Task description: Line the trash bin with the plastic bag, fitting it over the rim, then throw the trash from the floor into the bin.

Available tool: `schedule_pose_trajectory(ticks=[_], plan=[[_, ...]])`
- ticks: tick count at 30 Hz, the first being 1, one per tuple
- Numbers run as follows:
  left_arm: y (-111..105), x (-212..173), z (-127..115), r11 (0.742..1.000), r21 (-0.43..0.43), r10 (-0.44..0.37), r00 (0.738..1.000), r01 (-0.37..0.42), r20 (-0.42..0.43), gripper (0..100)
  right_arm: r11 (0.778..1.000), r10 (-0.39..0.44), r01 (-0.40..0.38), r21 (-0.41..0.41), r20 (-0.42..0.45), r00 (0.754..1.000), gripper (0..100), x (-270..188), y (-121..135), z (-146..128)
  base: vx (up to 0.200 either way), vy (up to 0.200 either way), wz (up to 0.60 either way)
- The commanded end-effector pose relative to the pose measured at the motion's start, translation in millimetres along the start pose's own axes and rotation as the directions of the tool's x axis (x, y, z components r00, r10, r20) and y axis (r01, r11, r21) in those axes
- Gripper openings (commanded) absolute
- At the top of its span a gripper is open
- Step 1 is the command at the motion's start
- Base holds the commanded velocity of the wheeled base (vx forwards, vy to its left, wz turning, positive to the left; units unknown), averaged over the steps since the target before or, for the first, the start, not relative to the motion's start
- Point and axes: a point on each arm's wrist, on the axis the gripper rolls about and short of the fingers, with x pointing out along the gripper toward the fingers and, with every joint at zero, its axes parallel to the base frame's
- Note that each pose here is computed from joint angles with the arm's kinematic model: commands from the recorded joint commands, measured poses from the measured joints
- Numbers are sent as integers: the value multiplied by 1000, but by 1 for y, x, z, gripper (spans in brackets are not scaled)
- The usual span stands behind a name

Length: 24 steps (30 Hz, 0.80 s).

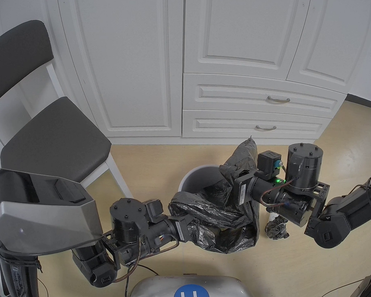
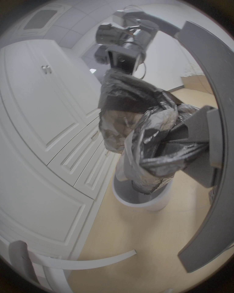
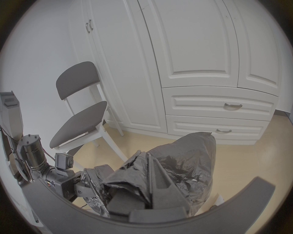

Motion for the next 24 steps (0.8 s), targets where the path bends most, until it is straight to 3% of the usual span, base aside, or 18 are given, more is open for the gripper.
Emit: schedule_pose_trajectory(ticks=[1, 10, 11, 24], plan=[[-4, -22, 1, 996, 76, -38, 997, 43, -62, 0, 999, 51, -50, 17, -40, 998, 0, 8, 19, -13, 0, 0, 0], [1, -20, -10, 996, 81, -30, 994, 38, -106, 0, 990, 112, -108, 89, -44, 993, 0, 16, 45, -17, 0, 0, 0], [1, -20, -10, 996, 81, -30, 994, 39, -105, 100, 990, 112, -107, 94, -47, 993, 0, 18, 46, -19, 0, 0, 0], [3, -26, -19, 994, 85, -53, 987, 67, -155, 100, 986, 117, -110, 124, -44, 992, 0, 26, 51, -20, 0, 0, 0]])
